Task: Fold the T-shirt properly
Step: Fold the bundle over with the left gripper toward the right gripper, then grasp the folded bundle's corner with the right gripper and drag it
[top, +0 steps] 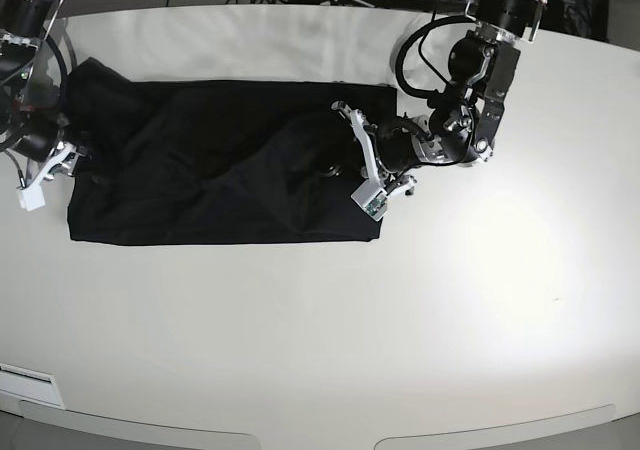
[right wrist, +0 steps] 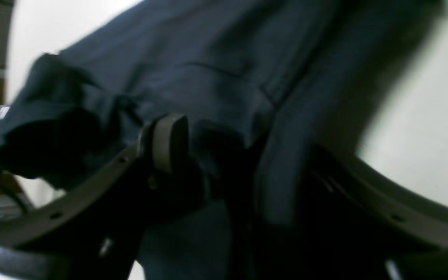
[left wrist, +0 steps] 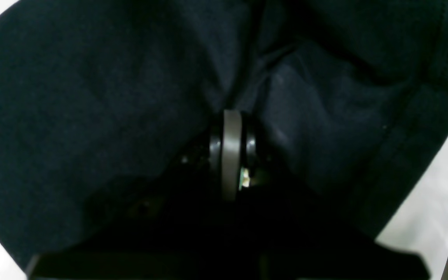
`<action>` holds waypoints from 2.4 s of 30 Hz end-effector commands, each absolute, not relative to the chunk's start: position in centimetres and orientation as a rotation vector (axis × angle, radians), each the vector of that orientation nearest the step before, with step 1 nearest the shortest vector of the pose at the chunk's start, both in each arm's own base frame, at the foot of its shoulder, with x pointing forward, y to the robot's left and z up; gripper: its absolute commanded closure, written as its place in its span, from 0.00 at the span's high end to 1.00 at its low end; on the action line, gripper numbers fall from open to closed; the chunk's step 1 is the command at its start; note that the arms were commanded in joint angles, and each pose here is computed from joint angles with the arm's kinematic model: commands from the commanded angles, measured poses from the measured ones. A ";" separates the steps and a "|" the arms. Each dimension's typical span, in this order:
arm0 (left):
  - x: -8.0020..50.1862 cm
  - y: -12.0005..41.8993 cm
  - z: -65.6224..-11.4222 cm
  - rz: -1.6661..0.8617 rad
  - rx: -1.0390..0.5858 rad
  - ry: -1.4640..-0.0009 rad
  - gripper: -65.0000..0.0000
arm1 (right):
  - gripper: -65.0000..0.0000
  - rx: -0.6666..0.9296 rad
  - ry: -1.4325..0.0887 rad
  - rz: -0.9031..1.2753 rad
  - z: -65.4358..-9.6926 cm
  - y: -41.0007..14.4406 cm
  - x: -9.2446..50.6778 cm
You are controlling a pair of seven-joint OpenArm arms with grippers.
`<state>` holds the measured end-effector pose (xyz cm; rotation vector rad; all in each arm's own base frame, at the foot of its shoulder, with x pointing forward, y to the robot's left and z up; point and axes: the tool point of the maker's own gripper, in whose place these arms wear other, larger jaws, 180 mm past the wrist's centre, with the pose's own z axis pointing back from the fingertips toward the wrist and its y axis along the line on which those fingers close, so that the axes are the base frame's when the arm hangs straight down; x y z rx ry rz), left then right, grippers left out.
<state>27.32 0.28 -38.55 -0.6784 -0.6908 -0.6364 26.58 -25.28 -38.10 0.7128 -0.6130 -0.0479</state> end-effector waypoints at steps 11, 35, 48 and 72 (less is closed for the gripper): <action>27.0 -1.0 -37.1 -0.652 -0.774 -0.669 0.00 | 0.00 0.714 -0.639 -0.013 -37.3 -24.6 27.4; 27.1 4.3 -31.5 -0.553 -0.920 -0.738 0.32 | 0.00 -0.087 -0.730 0.207 -25.8 -33.2 30.3; 26.6 4.0 -31.6 -0.539 -0.940 -0.735 0.32 | 0.00 0.444 -0.866 0.416 -24.2 -18.6 28.5; 26.9 4.0 -31.3 -0.529 -0.947 -0.754 0.32 | 0.00 0.863 -0.869 0.424 -26.0 -11.2 22.0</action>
